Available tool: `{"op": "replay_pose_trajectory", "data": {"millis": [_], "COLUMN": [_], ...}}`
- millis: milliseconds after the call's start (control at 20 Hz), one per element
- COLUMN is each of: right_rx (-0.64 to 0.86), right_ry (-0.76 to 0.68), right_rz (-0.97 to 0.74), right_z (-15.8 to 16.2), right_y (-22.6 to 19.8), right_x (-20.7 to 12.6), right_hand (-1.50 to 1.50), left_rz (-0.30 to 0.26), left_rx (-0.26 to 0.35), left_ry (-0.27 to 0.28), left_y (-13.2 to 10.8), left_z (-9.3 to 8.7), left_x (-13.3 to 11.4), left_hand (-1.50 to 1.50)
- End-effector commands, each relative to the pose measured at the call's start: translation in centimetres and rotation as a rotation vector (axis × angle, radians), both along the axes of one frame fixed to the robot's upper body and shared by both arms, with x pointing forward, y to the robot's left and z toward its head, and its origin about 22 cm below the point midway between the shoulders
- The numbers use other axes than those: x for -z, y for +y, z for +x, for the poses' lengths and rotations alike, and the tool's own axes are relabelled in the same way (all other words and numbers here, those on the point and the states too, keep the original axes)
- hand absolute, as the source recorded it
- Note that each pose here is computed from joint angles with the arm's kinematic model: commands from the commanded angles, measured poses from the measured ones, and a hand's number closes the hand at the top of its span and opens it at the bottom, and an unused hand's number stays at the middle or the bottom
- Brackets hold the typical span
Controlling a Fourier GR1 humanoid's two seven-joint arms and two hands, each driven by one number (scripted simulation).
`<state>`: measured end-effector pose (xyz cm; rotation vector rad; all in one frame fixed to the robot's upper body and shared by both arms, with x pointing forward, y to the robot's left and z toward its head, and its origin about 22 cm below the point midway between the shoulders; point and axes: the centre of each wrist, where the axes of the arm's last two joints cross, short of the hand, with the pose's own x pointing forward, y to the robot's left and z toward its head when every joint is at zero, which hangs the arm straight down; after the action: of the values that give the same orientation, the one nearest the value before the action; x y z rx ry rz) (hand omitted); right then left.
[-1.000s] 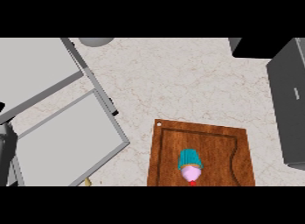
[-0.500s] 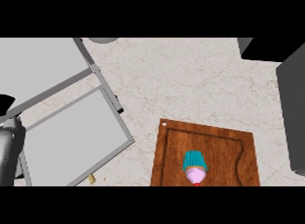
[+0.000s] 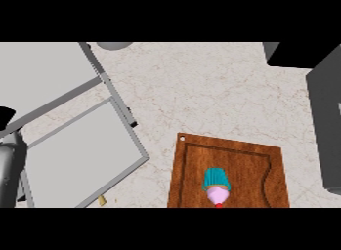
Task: Pick the squash from the cutting board and place it in the cardboard box
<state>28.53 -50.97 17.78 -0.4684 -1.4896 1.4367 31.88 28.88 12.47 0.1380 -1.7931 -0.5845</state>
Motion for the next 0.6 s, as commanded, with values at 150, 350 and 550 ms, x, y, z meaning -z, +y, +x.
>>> {"op": "replay_pose_trajectory", "data": {"millis": [150, 350, 550], "right_rx": [-0.023, 0.101, 0.197], "right_ry": [0.025, 0.097, 0.105], "right_rz": [0.695, 0.896, 1.001], "right_z": [1.7, 2.0, 1.8], "right_y": [0.6, -0.7, -2.8], "right_x": [4.3, 3.9, 1.7], "right_hand": [-1.5, -1.5, -1.5], "left_rz": [-0.052, -0.053, -0.063], "left_rx": [0.043, 0.044, 0.066], "left_ry": [0.046, 0.039, 0.051], "left_y": [-1.5, -1.5, -1.9], "left_z": [-0.7, -1.1, -1.1], "left_x": [2.4, 2.1, 2.7], "left_hand": [0.0, 0.0, 0.0]}}
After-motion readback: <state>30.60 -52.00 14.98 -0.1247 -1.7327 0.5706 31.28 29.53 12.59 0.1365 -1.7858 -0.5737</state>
